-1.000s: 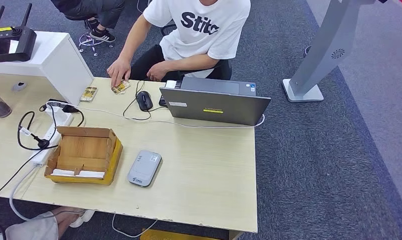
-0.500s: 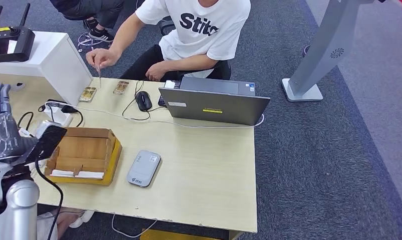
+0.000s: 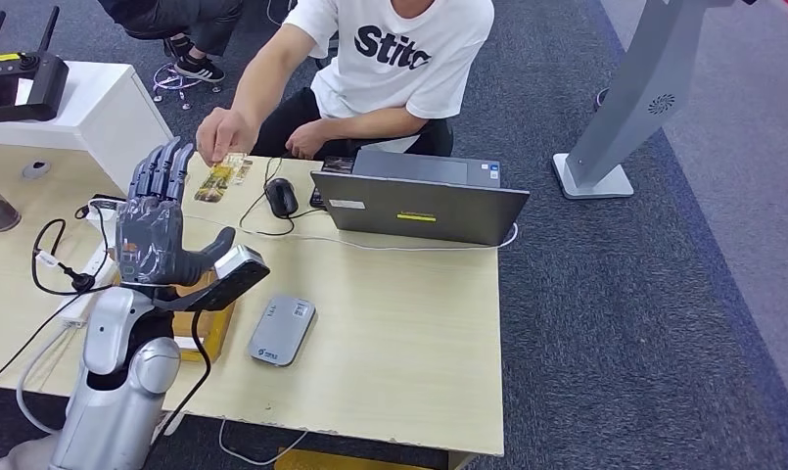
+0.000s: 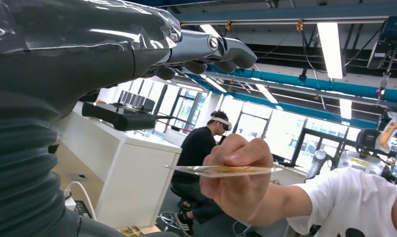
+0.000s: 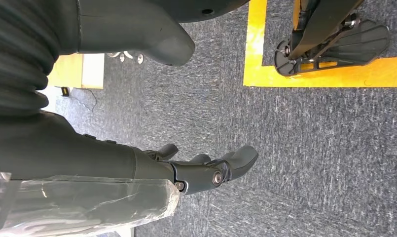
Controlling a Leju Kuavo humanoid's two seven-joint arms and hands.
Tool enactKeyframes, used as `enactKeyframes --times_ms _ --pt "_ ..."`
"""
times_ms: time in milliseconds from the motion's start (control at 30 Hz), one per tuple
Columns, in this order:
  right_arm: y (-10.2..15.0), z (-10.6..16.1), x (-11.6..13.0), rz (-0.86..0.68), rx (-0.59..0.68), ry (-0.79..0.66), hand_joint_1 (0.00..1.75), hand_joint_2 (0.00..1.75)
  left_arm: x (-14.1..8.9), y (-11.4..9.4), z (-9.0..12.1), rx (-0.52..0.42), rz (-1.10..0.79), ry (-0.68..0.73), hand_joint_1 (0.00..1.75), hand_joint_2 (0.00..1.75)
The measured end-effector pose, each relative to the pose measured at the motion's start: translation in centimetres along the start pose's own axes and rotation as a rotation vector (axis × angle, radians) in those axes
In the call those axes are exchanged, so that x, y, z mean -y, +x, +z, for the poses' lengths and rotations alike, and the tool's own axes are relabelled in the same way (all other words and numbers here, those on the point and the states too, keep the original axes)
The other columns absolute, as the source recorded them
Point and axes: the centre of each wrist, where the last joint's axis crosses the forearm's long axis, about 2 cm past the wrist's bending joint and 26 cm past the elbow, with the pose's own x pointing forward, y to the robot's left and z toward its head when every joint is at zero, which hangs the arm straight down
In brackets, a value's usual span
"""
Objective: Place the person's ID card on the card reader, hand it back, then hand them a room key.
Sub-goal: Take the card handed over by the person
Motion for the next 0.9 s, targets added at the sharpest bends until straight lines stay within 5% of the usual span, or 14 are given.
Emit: enactKeyframes --times_ms 200,233,333,367,900 --pt "-0.1 0.0 0.0 0.006 -0.011 0.0 0.0 1.75 0.6 1.0 -0.1 0.02 0.015 -0.017 0.01 1.75" --pt "-0.1 0.0 0.0 0.007 -0.013 0.0 0.0 1.75 0.6 1.0 -0.1 0.02 0.017 -0.019 0.28 1.75" --pt "-0.1 0.0 0.0 0.01 -0.015 0.0 0.0 1.75 0.9 1.1 0.0 0.02 0.024 -0.03 1.58 1.75" --pt "-0.1 0.0 0.0 0.011 -0.015 0.0 0.0 1.75 1.0 1.1 0.0 0.019 0.027 -0.034 1.75 1.75" --pt "0.0 0.1 -0.4 0.031 -0.001 0.005 0.0 1.75 2.7 0.7 1.3 -0.011 0.055 -0.111 1.75 1.75"
